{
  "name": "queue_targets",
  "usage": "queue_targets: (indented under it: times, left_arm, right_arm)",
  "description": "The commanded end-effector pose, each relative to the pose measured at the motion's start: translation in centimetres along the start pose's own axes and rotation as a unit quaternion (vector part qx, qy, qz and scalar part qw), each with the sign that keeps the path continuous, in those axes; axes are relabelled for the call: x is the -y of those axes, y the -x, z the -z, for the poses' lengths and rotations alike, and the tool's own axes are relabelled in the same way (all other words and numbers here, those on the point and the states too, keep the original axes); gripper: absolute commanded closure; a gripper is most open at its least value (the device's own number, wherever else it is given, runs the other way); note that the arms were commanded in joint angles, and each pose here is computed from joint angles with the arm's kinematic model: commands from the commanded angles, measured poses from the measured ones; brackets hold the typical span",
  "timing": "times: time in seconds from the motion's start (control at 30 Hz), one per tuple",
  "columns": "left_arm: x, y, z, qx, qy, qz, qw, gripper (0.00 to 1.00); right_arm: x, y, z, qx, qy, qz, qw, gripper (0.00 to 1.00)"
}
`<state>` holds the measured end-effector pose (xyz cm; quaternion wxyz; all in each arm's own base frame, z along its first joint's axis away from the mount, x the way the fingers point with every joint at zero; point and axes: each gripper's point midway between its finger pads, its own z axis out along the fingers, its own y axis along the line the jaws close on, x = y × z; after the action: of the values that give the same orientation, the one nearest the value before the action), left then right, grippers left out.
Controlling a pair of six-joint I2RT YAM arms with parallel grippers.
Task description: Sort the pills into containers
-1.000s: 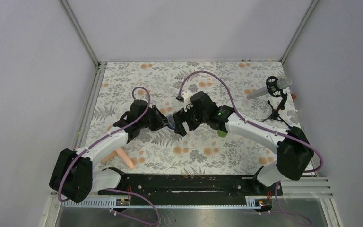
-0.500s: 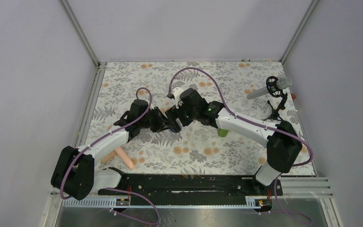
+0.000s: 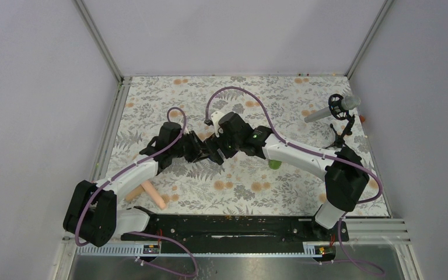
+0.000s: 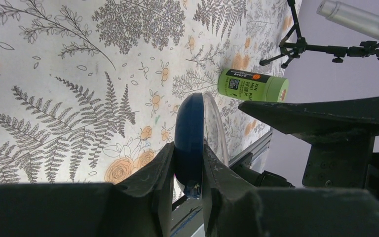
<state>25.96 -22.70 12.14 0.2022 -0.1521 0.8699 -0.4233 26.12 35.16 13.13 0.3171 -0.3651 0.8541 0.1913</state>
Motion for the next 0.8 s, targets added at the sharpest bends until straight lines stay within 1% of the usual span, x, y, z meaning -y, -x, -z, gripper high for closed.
queue_targets:
  times: [0.0,0.17,0.3,0.37,0.47,0.53,0.57,0.67,0.7,0.77]
  left_arm:
    - [1.9,0.6,0.7,0.005,-0.038,-0.025,0.999,1.00]
    - [1.1,0.4,1.1,0.008,-0.031,-0.039,0.999,1.00]
    - [0.8,0.3,1.4,0.013,-0.036,-0.049,0.998,1.00]
    - [1.0,0.2,1.6,0.015,-0.047,-0.055,0.997,1.00]
    - [1.4,0.2,1.8,0.021,-0.064,-0.065,0.996,1.00]
    - [1.5,0.2,1.9,0.025,-0.069,-0.068,0.995,1.00]
    - [1.4,0.2,1.9,0.027,-0.068,-0.068,0.995,1.00]
    - [1.1,0.4,1.8,0.037,-0.065,-0.066,0.995,1.00]
    - [1.1,0.6,1.8,0.043,-0.066,-0.064,0.995,1.00]
    - [0.9,0.5,1.7,0.048,-0.069,-0.058,0.995,1.00]
  right_arm:
    - [2.2,2.5,1.0,0.037,-0.076,-0.021,0.996,0.20]
    - [4.1,2.9,2.3,0.055,-0.121,-0.065,0.989,0.25]
    - [6.4,2.4,2.7,0.061,-0.146,-0.130,0.979,0.32]
    - [7.1,1.8,2.5,0.057,-0.144,-0.161,0.975,0.35]
    - [6.7,1.4,2.1,0.052,-0.109,-0.177,0.977,0.37]
    - [5.4,1.5,1.9,0.052,-0.064,-0.186,0.979,0.36]
    - [4.7,1.7,1.8,0.055,-0.042,-0.193,0.979,0.35]
    - [2.7,2.5,2.0,0.061,0.031,-0.218,0.974,0.24]
    - [2.2,2.7,2.1,0.061,0.049,-0.223,0.972,0.22]
    - [1.3,3.0,2.1,0.061,0.079,-0.228,0.969,0.20]
